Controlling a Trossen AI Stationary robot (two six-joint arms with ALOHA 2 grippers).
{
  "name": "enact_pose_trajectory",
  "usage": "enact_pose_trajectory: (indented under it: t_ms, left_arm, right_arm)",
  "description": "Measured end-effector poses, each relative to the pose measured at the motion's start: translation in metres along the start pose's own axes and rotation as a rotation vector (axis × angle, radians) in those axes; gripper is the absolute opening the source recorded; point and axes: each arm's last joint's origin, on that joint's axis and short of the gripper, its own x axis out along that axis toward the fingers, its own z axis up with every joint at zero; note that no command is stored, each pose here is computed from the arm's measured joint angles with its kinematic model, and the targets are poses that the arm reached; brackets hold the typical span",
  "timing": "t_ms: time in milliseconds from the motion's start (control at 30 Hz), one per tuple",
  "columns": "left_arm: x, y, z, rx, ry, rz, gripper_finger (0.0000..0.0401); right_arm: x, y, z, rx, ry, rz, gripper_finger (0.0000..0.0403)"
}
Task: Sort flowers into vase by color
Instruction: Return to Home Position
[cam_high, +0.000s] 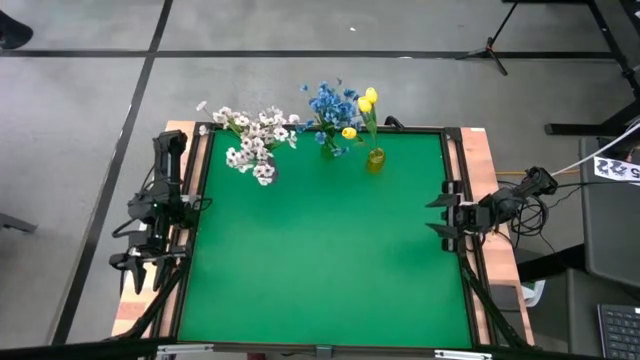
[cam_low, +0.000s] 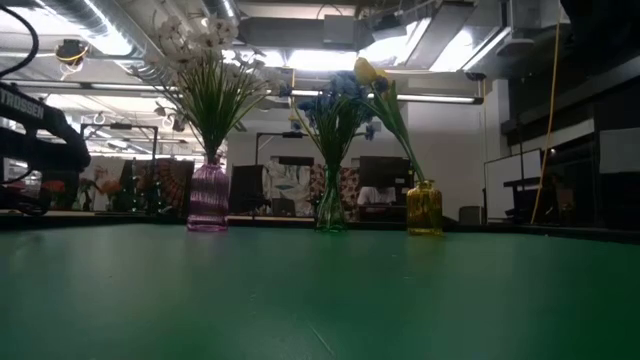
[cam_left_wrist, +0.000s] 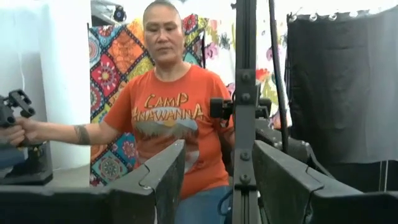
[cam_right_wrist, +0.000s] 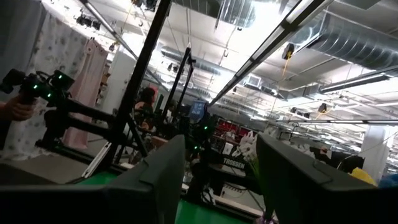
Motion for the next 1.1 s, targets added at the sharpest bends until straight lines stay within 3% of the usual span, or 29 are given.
enact_pose_trajectory:
  t_ms: [233, 433, 733, 1100]
  left_arm:
    - [0.0, 0.003, -0.002, 0.115, 0.027, 0.047, 0.0182]
    - [-0.003, 0.018, -0.008, 0.197, 0.112, 0.317, 0.0182]
    - [-0.011, 0.041, -0.009, 0.307, 0.179, 0.571, 0.0182]
    - [-0.031, 0.069, -0.008, 0.307, 0.227, 0.919, 0.0182]
  right_arm:
    - [0.0, 0.0, -0.002, -0.011, 0.03, -0.02, 0.0198]
    - [-0.001, 0.0, -0.009, -0.059, 0.153, -0.104, 0.0198]
    - [-0.003, 0.0, -0.018, -0.105, 0.283, -0.177, 0.0198]
    - [-0.001, -0.008, -0.017, -0.219, 0.285, -0.247, 0.0198]
